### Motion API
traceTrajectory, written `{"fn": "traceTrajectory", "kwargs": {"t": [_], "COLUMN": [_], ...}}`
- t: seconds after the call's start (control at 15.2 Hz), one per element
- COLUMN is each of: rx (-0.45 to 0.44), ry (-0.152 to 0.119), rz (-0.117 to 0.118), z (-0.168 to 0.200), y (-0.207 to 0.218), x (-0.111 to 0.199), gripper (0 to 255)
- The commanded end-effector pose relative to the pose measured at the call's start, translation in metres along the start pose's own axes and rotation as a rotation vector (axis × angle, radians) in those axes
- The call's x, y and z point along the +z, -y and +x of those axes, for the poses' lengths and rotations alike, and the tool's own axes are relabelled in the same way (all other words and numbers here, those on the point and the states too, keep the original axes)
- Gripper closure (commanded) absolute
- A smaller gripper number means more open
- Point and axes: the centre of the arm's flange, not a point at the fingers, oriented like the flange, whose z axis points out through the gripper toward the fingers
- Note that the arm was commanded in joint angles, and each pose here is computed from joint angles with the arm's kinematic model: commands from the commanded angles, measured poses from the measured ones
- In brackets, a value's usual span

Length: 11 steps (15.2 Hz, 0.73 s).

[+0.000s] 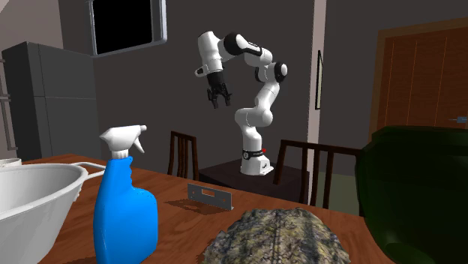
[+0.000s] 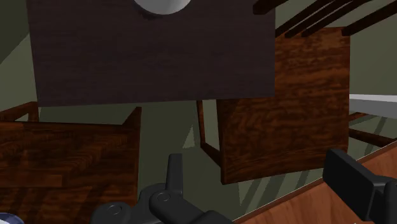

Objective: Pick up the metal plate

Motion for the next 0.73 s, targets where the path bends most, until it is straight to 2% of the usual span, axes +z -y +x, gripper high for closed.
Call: {"fn": "traceTrajectory", "kwargs": {"t": [0.0,0.66], "rx": [0.000,0.303], "ry": [0.000,-0.062], "rz": [0.000,-0.038], "z": [0.000,0.019], "y": [0.000,0.123], "x": [0.000,0.057], "gripper": [0,0]}}
